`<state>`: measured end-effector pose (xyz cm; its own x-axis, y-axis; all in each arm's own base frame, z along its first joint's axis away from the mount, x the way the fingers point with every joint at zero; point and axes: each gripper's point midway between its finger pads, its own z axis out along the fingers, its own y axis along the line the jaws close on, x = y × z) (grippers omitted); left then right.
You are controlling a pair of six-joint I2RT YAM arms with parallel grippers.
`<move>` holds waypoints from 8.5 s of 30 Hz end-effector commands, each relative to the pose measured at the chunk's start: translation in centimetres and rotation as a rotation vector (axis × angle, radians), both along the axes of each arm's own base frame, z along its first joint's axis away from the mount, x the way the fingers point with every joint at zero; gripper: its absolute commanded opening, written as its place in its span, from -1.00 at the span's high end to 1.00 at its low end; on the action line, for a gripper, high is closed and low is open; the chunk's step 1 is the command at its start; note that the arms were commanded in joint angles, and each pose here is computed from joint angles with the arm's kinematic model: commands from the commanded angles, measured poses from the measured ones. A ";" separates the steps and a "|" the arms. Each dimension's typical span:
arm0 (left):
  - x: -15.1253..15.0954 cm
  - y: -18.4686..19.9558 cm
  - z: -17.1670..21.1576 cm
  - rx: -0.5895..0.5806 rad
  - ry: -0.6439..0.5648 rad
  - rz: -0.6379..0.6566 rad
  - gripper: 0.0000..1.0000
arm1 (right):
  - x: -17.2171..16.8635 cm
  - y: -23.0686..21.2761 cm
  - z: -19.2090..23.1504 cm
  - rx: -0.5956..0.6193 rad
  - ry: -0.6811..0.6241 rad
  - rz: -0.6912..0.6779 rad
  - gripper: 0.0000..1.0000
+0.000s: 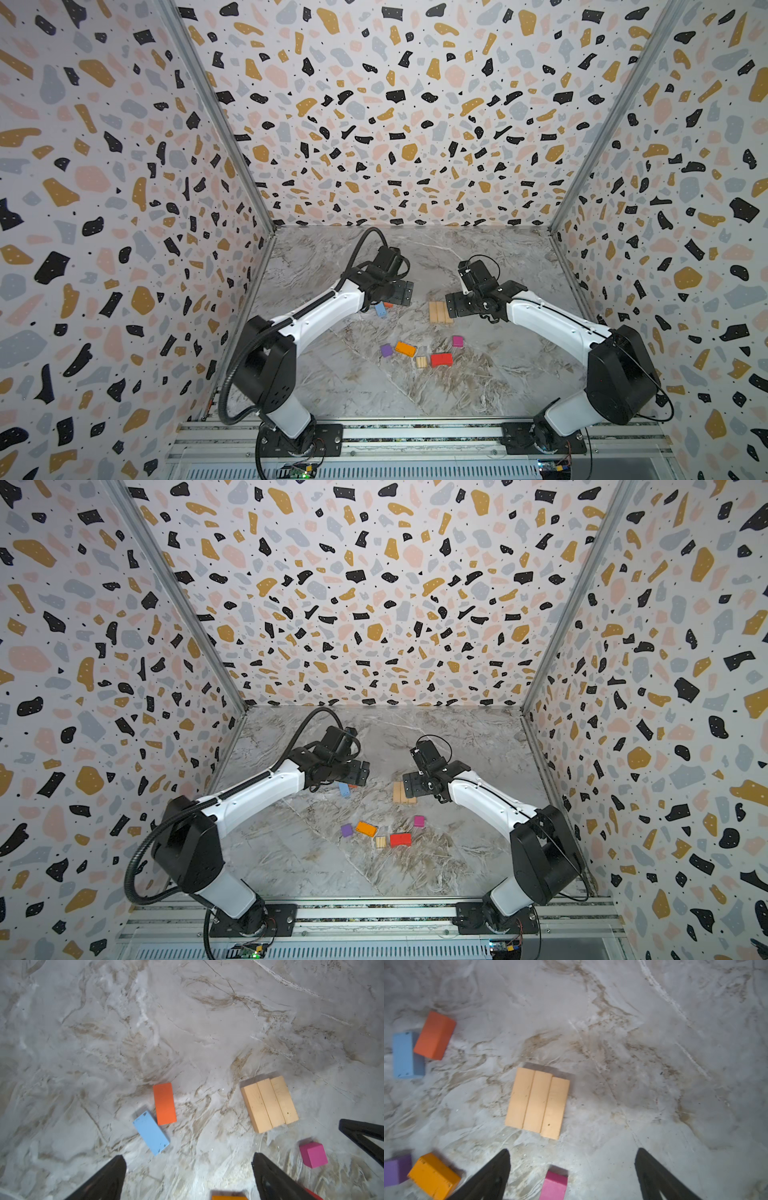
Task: Build the wood block tower
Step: 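Raise both grippers away from the three upright bars, then lower the right gripper onto the orange block and close on it, then carry the orange block with the right gripper over the three upright bars, then lower the orange block onto the tops of the bars and open the right gripper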
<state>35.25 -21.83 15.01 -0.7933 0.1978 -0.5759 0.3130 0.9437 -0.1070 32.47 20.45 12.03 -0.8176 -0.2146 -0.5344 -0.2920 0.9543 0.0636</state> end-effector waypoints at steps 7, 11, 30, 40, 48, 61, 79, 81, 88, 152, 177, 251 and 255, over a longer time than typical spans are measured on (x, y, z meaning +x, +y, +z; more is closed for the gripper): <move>-1.7 4.8 0.4 -0.067 -0.041 0.027 -0.92 | -4.7 5.5 1.8 0.016 0.002 0.167 -0.94; -2.2 6.0 -0.4 -0.104 -0.065 0.034 -0.93 | -6.5 6.9 0.9 0.040 0.037 0.237 -0.94; -3.0 6.8 -0.2 -0.157 -0.088 0.020 -0.92 | -11.2 12.1 -4.9 -0.096 0.100 0.346 -0.74; -2.8 7.6 1.6 -0.181 -0.147 0.045 -0.92 | -11.3 13.3 -7.5 -0.140 0.105 0.332 -0.43; -2.6 7.9 0.7 -0.164 -0.114 0.052 -0.91 | -10.5 12.8 -8.2 -0.133 0.101 0.299 -0.31; -2.6 8.1 0.3 -0.160 -0.112 0.062 -0.91 | -9.0 11.9 -8.6 -0.103 0.128 0.213 -0.13; -2.5 8.3 0.4 -0.158 -0.115 0.075 -0.90 | -8.3 15.0 -4.2 0.024 0.099 0.282 -0.53; -2.5 8.4 0.4 -0.159 -0.117 0.077 -0.90 | -8.2 15.4 -4.4 0.026 0.102 0.281 -0.53; -2.5 8.3 0.6 -0.161 -0.122 0.074 -0.90 | -7.7 16.2 -5.3 0.021 0.110 0.232 -0.42; -6.7 2.1 0.9 -0.491 -0.010 -0.188 -0.90 | 1.7 6.6 -0.1 0.115 0.052 -0.164 0.04; -6.4 1.9 1.4 -0.505 -0.031 -0.192 -0.89 | 3.5 3.8 -4.4 0.057 0.125 -0.205 0.05; -6.4 2.0 1.6 -0.504 -0.039 -0.188 -0.89 | 3.7 4.2 -7.1 0.002 0.158 -0.219 -0.03; -6.4 2.0 1.6 -0.505 -0.039 -0.187 -0.89 | 3.7 4.1 -7.2 0.001 0.159 -0.220 -0.04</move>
